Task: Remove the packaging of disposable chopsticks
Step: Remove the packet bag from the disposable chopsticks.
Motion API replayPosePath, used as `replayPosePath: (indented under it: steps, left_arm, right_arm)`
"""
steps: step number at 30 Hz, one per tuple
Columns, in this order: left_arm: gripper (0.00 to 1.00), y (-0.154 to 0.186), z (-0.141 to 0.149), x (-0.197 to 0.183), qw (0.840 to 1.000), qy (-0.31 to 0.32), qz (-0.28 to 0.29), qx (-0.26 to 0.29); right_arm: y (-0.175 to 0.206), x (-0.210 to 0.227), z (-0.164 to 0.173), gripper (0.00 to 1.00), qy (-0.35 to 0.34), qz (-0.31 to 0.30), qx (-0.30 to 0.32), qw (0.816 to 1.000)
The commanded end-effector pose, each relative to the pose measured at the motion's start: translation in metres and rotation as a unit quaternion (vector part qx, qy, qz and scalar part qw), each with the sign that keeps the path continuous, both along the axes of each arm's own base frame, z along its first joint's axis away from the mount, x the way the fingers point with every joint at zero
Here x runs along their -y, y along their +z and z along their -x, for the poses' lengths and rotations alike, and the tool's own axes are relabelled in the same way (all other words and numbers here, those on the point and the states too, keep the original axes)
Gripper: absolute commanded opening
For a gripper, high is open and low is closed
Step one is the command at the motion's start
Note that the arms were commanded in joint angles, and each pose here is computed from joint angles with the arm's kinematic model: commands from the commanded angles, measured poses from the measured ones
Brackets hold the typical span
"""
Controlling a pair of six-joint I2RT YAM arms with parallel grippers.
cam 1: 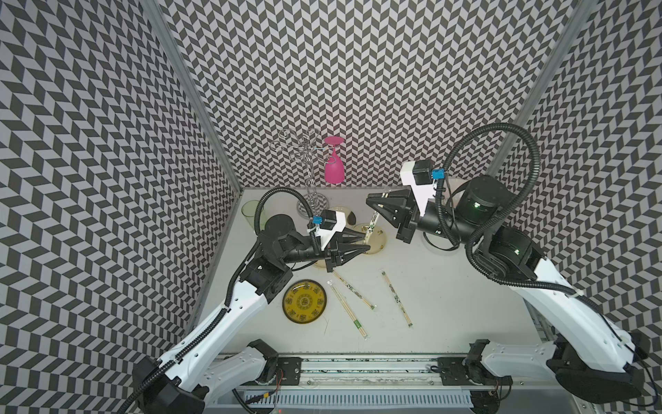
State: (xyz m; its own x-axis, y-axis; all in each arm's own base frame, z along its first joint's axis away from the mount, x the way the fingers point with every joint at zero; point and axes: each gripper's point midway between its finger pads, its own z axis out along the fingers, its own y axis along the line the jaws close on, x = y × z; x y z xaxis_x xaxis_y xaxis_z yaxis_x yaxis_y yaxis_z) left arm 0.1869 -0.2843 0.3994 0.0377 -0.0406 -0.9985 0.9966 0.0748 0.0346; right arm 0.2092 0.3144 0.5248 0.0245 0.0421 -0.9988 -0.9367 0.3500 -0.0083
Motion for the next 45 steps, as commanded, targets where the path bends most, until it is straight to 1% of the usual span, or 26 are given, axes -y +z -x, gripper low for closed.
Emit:
replayPosePath:
  steps: [1,4,7,11,15,16,17,18,20,21,22,24,30,32,33,35,36,37,39,40,42,44,45]
  left_arm:
    - [0.36,0.005,0.022,0.0,0.999,-0.052,0.01,0.003]
    - [0.35,0.005,0.024,0.001,0.998,-0.06,0.009,0.001]
    - [0.35,0.002,0.026,0.002,0.998,-0.065,0.001,0.001]
    - [0.35,0.002,0.034,0.001,0.997,-0.079,-0.003,0.009]
    - [0.42,0.0,0.045,0.002,0.994,-0.111,-0.005,0.007]
    - [0.42,0.0,0.048,0.002,0.993,-0.118,-0.005,0.007]
    - [0.39,0.0,0.048,0.002,0.993,-0.119,-0.005,0.009]
    - [0.32,-0.001,0.054,0.002,0.991,-0.136,-0.006,0.01]
    - [0.16,0.0,0.057,0.001,0.989,-0.145,-0.006,0.013]
    - [0.06,-0.001,0.057,0.001,0.989,-0.146,-0.007,0.012]
    - [0.0,0.0,0.057,0.001,0.989,-0.144,-0.006,0.014]
    - [0.0,0.003,0.055,0.002,0.991,-0.135,-0.003,0.013]
    - [0.0,0.016,0.042,-0.003,0.997,-0.078,0.023,0.02]
    - [0.0,0.018,0.04,-0.005,0.997,-0.074,0.027,0.019]
    - [0.0,0.019,0.039,-0.005,0.997,-0.073,0.029,0.018]
    - [0.0,0.018,0.037,-0.005,0.997,-0.069,0.029,0.016]
    - [0.0,0.015,0.032,-0.004,0.998,-0.059,0.025,0.014]
    - [0.0,0.014,0.028,-0.003,0.999,-0.048,0.02,0.012]
    - [0.0,0.01,0.018,-0.002,1.0,-0.026,0.008,0.012]
    - [0.0,0.008,0.015,-0.001,1.0,-0.017,0.004,0.012]
    - [0.0,0.006,0.008,-0.002,1.0,0.004,0.002,0.014]
    - [0.0,0.004,0.005,-0.002,1.0,0.013,-0.003,0.015]
    - [0.0,0.003,0.002,-0.002,1.0,0.018,-0.004,0.012]
  right_arm:
    - [0.011,-0.006,0.018,0.0,0.069,-0.009,0.018,0.997]
    - [0.005,-0.012,0.032,0.0,0.116,-0.004,0.018,0.993]
    - [0.007,-0.012,0.043,0.0,0.147,-0.015,0.023,0.989]
    - [0.008,-0.011,0.05,0.0,0.162,-0.014,0.027,0.986]
    - [0.008,-0.01,0.058,0.0,0.181,-0.012,0.036,0.983]
    - [0.008,-0.009,0.059,0.0,0.185,-0.012,0.038,0.982]
    - [0.009,-0.009,0.06,0.0,0.184,-0.013,0.04,0.982]
    - [0.01,-0.009,0.059,0.0,0.182,-0.014,0.043,0.982]
    - [0.012,-0.008,0.057,0.0,0.173,-0.016,0.049,0.984]
    - [0.013,-0.007,0.056,0.0,0.168,-0.018,0.051,0.984]
    - [0.013,-0.007,0.054,0.0,0.164,-0.02,0.051,0.985]
    - [0.01,-0.008,0.051,0.0,0.16,-0.023,0.047,0.986]
    - [-0.025,-0.021,0.035,0.0,0.145,-0.003,0.017,0.989]
    - [-0.035,-0.026,0.032,0.0,0.145,0.006,0.009,0.989]
    - [-0.038,-0.028,0.03,0.08,0.141,0.01,0.006,0.99]
    - [-0.035,-0.027,0.025,0.48,0.122,0.01,0.008,0.992]
    - [-0.026,-0.022,0.02,0.57,0.1,0.003,0.014,0.995]
    - [-0.014,-0.017,0.017,0.62,0.08,-0.007,0.024,0.997]
    - [0.014,-0.002,0.017,0.77,0.043,-0.033,0.048,0.997]
    - [0.024,0.003,0.018,0.8,0.035,-0.041,0.057,0.997]
    - [0.037,0.012,0.021,0.81,0.022,-0.044,0.065,0.997]
    - [0.041,0.013,0.021,0.79,0.018,-0.036,0.059,0.997]
    - [0.043,0.013,0.023,0.75,0.021,-0.032,0.056,0.998]
